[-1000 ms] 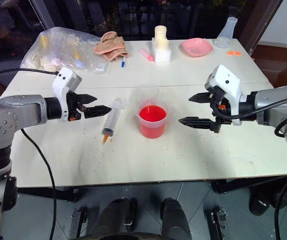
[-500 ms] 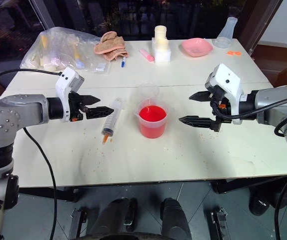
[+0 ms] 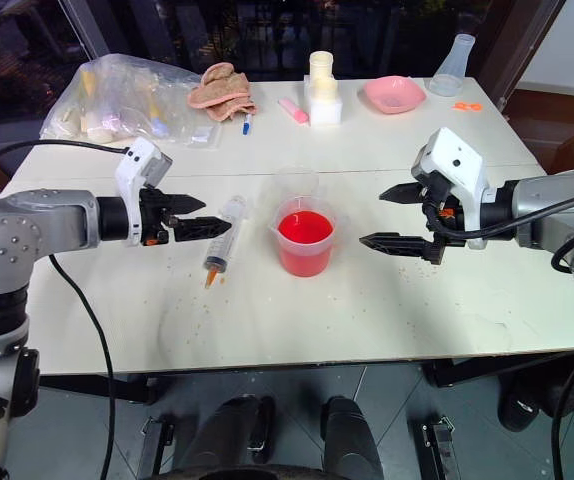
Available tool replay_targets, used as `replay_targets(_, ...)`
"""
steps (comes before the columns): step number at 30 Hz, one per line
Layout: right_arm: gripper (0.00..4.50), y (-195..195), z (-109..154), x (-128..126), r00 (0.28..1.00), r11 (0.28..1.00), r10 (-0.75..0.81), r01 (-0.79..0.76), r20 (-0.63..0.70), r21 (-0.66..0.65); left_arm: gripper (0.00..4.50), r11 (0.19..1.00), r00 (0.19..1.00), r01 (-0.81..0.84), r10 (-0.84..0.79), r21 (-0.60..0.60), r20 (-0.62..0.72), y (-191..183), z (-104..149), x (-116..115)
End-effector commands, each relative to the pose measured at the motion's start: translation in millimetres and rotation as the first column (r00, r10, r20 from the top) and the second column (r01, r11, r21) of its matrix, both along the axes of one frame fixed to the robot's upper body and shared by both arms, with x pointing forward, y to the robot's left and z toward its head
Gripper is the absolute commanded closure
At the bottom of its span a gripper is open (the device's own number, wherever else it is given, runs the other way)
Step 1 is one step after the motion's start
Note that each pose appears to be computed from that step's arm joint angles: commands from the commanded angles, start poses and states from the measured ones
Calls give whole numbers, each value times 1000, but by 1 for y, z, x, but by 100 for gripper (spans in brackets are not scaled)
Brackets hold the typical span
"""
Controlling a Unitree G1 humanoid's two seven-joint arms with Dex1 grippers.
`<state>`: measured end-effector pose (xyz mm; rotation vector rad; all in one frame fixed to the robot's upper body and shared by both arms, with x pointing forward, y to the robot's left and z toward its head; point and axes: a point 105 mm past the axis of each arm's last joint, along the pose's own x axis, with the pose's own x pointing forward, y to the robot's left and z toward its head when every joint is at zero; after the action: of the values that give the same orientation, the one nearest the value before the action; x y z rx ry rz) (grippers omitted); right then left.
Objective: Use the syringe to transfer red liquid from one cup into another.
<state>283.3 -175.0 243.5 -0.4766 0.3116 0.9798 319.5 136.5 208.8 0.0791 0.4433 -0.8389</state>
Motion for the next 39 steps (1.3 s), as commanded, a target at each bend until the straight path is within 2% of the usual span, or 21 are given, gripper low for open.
replay_targets(1, 21, -2, 10, 0, 999, 1000, -1, 2, 52, -14, 4, 1000, 998, 5, -5, -5, 61, -4, 16, 1)
replay_targets(4, 21, -2, 10, 0, 998, 1000, -4, 4, 55, -13, 4, 999, 998, -49, 50, -19, 25, -4, 16, 10)
replay_targets(8, 21, -1, 10, 2, 998, 1000, -10, 12, 62, -18, 4, 975, 977, -214, 214, -54, -9, -18, 31, 45)
replay_targets(11, 21, -1, 11, 2, 998, 1000, -11, 13, 68, -25, 4, 933, 932, -355, 358, 50, -57, -23, 34, 65)
replay_targets(16, 21, -1, 16, 3, 996, 999, -17, 19, 84, -30, 4, 861, 872, -454, 482, 230, -82, -31, 39, 82)
replay_targets(19, 21, -2, 18, 3, 996, 999, -23, 27, 89, -35, 4, 819, 839, -474, 532, 324, -117, -31, 34, 86)
replay_targets(21, 21, -2, 18, 3, 995, 999, -27, 30, 92, -37, 4, 787, 814, -456, 558, 414, -164, -33, 22, 86)
replay_targets(23, 21, -2, 18, 3, 995, 999, -30, 34, 93, -38, 4, 772, 795, -442, 573, 457, -201, -38, 14, 85)
replay_targets(28, 21, -2, 19, 2, 995, 998, -37, 41, 97, -40, 4, 731, 714, -451, 640, 512, -285, -36, -4, 81)
replay_targets(39, 21, -2, 16, 3, 994, 998, -52, 55, 98, -26, 4, 663, 634, -489, 716, 567, -291, -30, -52, 85)
